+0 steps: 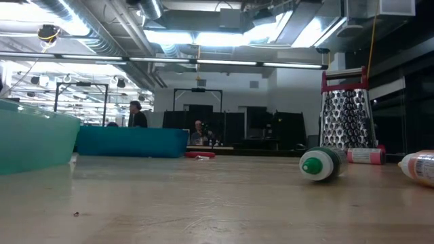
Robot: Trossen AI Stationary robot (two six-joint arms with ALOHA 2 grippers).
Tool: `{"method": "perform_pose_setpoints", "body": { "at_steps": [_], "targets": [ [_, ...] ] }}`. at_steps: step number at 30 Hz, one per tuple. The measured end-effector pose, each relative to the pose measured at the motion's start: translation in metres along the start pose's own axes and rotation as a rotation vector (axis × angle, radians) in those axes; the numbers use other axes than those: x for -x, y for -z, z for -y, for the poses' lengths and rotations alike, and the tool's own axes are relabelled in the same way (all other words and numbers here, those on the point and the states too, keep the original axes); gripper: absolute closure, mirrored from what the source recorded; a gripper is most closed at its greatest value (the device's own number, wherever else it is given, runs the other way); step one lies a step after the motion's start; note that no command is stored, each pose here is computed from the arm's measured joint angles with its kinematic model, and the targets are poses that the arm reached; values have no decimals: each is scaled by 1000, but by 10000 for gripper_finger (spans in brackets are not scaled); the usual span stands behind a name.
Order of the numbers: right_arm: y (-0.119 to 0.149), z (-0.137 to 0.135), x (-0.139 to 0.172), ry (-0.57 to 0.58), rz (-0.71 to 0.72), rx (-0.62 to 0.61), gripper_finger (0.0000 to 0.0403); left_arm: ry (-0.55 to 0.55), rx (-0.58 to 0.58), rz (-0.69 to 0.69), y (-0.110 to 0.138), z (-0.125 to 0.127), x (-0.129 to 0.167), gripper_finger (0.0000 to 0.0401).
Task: Pick & Place Food Item
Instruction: Put the green food coloring bottle into the green bin
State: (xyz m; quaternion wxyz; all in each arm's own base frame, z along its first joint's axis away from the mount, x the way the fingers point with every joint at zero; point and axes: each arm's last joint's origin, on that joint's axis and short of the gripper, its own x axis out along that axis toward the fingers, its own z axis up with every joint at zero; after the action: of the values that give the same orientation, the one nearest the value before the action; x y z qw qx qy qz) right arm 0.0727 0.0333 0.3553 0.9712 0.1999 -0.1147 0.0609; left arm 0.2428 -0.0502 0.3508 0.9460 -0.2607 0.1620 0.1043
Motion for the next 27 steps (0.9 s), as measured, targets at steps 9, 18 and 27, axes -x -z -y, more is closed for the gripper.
{"method": "perform_pose_setpoints", "body": {
  "at_steps": [9, 18, 27],
  "targets": [
    [-6, -1, 0, -17, 53, -114, 222, 79, -84, -119, 16, -14, -85, 244],
    [-11, -1, 0, 8, 115, -162, 222, 44, -3, -206, 53, -19, -134, 244],
    [-13, -1, 0, 31, 136, -204, 222, -128, 18, -324, 65, 6, -173, 244]
  ]
}}
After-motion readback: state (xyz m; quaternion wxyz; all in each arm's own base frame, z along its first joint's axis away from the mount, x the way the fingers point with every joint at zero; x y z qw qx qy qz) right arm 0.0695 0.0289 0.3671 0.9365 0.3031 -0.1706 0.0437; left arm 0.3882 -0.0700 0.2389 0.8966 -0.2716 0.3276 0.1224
